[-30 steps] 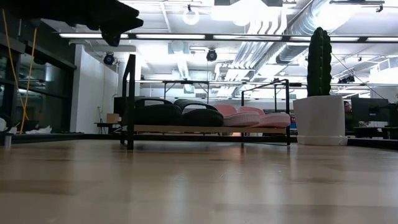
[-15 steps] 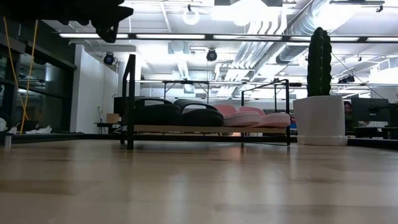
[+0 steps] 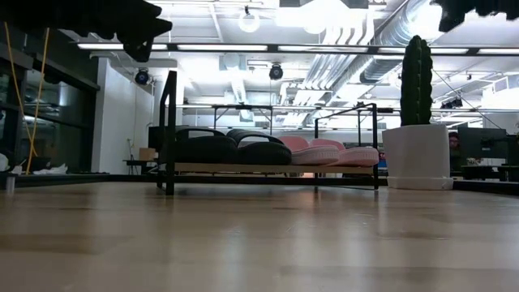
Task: Pick and place slides into the shelf
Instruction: Return to Home Position
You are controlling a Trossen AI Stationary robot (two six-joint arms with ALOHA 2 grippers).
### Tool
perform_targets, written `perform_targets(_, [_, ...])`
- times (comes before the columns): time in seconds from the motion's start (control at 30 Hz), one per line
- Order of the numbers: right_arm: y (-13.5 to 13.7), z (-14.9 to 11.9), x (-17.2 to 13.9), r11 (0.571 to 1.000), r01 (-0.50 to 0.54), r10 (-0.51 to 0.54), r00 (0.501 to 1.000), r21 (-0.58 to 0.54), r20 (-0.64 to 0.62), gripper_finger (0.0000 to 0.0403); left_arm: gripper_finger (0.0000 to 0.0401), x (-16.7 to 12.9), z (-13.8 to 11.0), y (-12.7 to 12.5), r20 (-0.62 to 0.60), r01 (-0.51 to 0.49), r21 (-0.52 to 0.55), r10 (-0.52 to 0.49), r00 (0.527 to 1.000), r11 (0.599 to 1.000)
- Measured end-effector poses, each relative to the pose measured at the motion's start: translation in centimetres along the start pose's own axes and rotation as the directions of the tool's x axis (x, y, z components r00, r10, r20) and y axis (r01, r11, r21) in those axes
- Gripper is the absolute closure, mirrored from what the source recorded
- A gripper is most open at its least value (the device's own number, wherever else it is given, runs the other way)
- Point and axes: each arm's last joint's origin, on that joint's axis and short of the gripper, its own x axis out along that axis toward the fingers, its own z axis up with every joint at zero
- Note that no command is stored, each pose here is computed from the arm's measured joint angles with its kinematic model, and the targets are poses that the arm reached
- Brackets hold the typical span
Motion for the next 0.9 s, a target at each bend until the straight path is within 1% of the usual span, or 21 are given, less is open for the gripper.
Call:
perform_targets(0.27, [0.3,-2.6,-0.6,1.000,0.006,-0.007,0.996,0.012,0.088,0.0269,0.0268,0.0,-0.2,0.0,-0.021,-0.007,0.012,0.008,1.000,1.000])
perform_targets(0.4, [0.4,-3.0,-0.4,1.000,0.022,-0.019,0.989,-0.019,0.149,0.0269,0.0268,0.0,-0.2,0.0,-0.021,-0.007,0.012,0.008,1.000,1.000])
perform_targets(0.53, [0.4,-3.2,-0.3,0.999,0.031,-0.026,0.980,-0.021,0.198,0.0269,0.0268,0.0,-0.2,0.0,-0.021,-0.007,0.014,0.008,1.000,1.000])
perform_targets(0.63, [0.4,-3.5,-0.3,0.999,0.027,-0.024,0.982,-0.017,0.187,0.0269,0.0268,-0.1,-0.5,0.0,-0.019,-0.008,0.017,0.009,1.000,1.000])
perform_targets(0.77, [0.5,-3.5,-0.3,1.000,0.019,-0.016,0.983,-0.015,0.184,0.0269,0.0268,-0.7,-1.2,0.0,-0.009,-0.038,0.018,0.038,0.999,0.999])
perform_targets(0.9, [0.5,-3.5,-0.3,1.000,0.018,-0.014,0.983,-0.020,0.182,0.0269,0.0268,-1.7,-1.4,-0.1,0.038,-0.038,0.009,0.038,0.999,0.999])
